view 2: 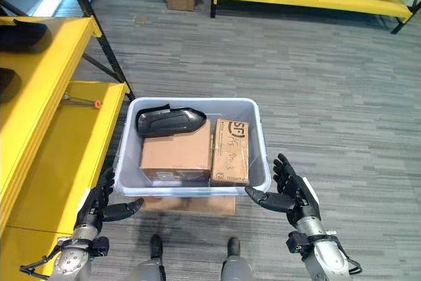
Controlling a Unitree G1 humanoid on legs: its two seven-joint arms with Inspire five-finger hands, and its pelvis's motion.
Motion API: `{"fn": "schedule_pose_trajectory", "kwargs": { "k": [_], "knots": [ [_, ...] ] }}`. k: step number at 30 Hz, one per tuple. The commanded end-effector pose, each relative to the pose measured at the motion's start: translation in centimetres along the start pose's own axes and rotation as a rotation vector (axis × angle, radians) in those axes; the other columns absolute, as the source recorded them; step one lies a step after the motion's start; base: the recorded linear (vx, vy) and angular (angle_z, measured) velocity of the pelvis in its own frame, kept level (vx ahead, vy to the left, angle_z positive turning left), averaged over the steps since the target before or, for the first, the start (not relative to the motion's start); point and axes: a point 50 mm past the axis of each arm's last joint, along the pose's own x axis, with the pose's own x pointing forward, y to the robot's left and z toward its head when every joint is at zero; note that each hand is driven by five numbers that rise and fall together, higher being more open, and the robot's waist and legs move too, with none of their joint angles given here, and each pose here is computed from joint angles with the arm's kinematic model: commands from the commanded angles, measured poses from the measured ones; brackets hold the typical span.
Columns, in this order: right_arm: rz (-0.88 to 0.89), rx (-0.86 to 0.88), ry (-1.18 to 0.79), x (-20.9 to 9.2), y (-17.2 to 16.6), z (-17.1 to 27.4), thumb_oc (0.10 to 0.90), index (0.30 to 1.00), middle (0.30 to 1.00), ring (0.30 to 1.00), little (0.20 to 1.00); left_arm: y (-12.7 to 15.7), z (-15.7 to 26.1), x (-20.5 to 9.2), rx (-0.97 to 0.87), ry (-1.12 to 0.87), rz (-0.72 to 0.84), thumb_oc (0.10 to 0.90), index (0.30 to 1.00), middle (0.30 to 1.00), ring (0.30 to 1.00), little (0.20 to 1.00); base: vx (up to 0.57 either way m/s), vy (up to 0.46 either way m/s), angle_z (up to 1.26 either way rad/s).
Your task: Move parts from the plastic box to the shelf.
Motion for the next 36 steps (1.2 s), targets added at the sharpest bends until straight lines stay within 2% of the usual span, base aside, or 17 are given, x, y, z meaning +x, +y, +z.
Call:
{"fn": "schedule_pose_trajectory", "kwargs": {
  "k": [1, 8, 18, 20, 21, 24, 25, 27, 28, 36],
  "knots": [
    [0.039, -0.105, -0.255, 0.7, 0.2, 5.3, 0.900, 1.000, 1.000, 1.000, 1.000, 2.2, 4.0, 0.1, 0.023, -0.220, 0.073, 0.900, 1.000, 1.000, 1.000, 1.000, 0.02, 0.172, -0.22],
    [0.041, -0.133, -0.283, 1.0, 0.2, 6.2, 0.900, 1.000, 1.000, 1.000, 1.000, 2.7, 3.9, 0.0, 0.034, -0.209, 0.089, 0.900, 1.000, 1.000, 1.000, 1.000, 0.02, 0.063, -0.06],
    [0.107, -0.388, -0.501, 3.0, 1.3, 13.0, 0.900, 1.000, 1.000, 1.000, 1.000, 2.5, 4.7, 0.4, 0.059, -0.229, 0.040, 0.900, 1.000, 1.000, 1.000, 1.000, 0.01, -0.003, -0.01],
    [0.130, -0.436, -0.545, 4.0, 2.0, 14.6, 0.900, 1.000, 1.000, 1.000, 1.000, 2.2, 5.1, 0.7, 0.059, -0.244, 0.021, 0.900, 1.000, 1.000, 1.000, 1.000, -0.03, -0.027, 0.13],
    [0.180, -0.552, -0.591, 5.3, 3.2, 17.1, 0.900, 1.000, 1.000, 1.000, 1.000, 1.8, 5.6, 0.9, 0.064, -0.262, -0.011, 0.900, 1.000, 1.000, 1.000, 1.000, -0.01, -0.016, 0.12],
    [0.191, -0.648, -0.623, 6.1, 3.8, 18.8, 0.900, 1.000, 1.000, 1.000, 1.000, 1.9, 5.8, 1.0, 0.066, -0.272, -0.015, 0.900, 1.000, 1.000, 1.000, 1.000, -0.02, -0.022, 0.10],
    [0.209, -0.758, -0.652, 7.4, 5.2, 20.9, 0.900, 1.000, 1.000, 1.000, 1.000, 1.9, 6.5, 1.3, 0.074, -0.296, -0.022, 0.900, 1.000, 1.000, 1.000, 1.000, -0.03, -0.027, 0.24],
    [0.206, -0.825, -0.664, 8.7, 6.2, 21.9, 0.900, 1.000, 1.000, 1.000, 1.000, 2.0, 6.7, 1.4, 0.062, -0.303, -0.014, 0.900, 1.000, 1.000, 1.000, 1.000, -0.03, -0.031, 0.12],
    [0.195, -0.941, -0.695, 9.1, 7.0, 23.3, 0.900, 1.000, 1.000, 1.000, 1.000, 2.1, 6.8, 1.6, 0.066, -0.309, -0.012, 0.900, 1.000, 1.000, 1.000, 1.000, -0.03, -0.021, 0.13],
    [0.136, -0.986, -0.715, 12.0, 9.3, 24.7, 0.900, 1.000, 1.000, 1.000, 1.000, 2.9, 7.4, 1.9, 0.051, -0.334, 0.043, 0.900, 1.000, 1.000, 1.000, 1.000, -0.03, -0.009, 0.15]
  ]
}}
